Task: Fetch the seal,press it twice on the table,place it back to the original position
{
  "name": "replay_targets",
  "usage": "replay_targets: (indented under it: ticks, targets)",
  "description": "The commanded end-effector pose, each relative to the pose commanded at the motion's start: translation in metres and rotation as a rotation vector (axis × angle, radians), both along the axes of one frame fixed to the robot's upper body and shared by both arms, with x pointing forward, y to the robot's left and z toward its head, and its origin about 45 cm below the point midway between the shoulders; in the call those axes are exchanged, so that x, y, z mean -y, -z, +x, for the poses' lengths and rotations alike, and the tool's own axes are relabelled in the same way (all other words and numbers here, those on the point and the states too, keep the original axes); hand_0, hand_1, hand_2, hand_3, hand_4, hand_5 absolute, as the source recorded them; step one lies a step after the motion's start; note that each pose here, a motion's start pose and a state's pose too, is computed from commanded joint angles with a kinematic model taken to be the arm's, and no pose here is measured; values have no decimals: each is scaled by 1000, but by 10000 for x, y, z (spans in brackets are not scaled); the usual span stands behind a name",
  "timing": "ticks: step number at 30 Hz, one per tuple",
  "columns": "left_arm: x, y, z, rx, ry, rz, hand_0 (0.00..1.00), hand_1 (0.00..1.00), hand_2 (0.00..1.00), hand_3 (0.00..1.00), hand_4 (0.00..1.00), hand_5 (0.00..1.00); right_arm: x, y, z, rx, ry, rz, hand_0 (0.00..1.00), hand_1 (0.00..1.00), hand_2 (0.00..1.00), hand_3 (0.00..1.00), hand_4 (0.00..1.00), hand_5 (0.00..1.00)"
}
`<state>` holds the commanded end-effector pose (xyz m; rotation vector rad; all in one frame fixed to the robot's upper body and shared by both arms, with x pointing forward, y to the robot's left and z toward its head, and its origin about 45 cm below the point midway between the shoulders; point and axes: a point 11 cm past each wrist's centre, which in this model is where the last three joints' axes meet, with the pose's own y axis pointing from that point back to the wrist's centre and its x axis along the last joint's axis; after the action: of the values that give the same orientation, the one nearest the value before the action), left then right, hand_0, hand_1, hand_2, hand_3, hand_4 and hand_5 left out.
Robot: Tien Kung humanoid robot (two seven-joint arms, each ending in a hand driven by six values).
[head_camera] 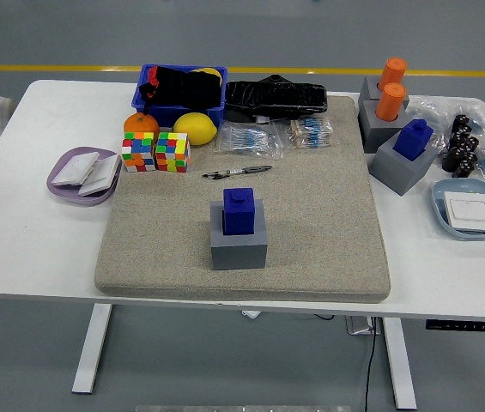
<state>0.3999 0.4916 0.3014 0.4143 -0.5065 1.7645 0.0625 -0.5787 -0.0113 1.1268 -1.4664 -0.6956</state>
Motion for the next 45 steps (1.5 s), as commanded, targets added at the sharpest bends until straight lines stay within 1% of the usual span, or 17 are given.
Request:
replay_targets:
  ticks: [29,37,42,45]
  targets:
    - [10,54,-31,-17,7,8,842,830,840,854,811,133,17,-6,-36,-18,-16,-6,790,700,669,657,833,464]
    - [33,65,-34,-15,10,2,842,830,840,854,811,133,12,-5,-24,-15,-16,-5,790,700,669,657,834,463]
    - [247,124,-41,-12,75,-23,842,830,840,853,812,131,-3,7,-30,-15,-15,-2,791,700,670,657,835,464]
    - [442,220,-49,-38,137,-57,842,829,840,852,818,125,-10,14,-27,-13,-13,0,791,700,670,657,836,464]
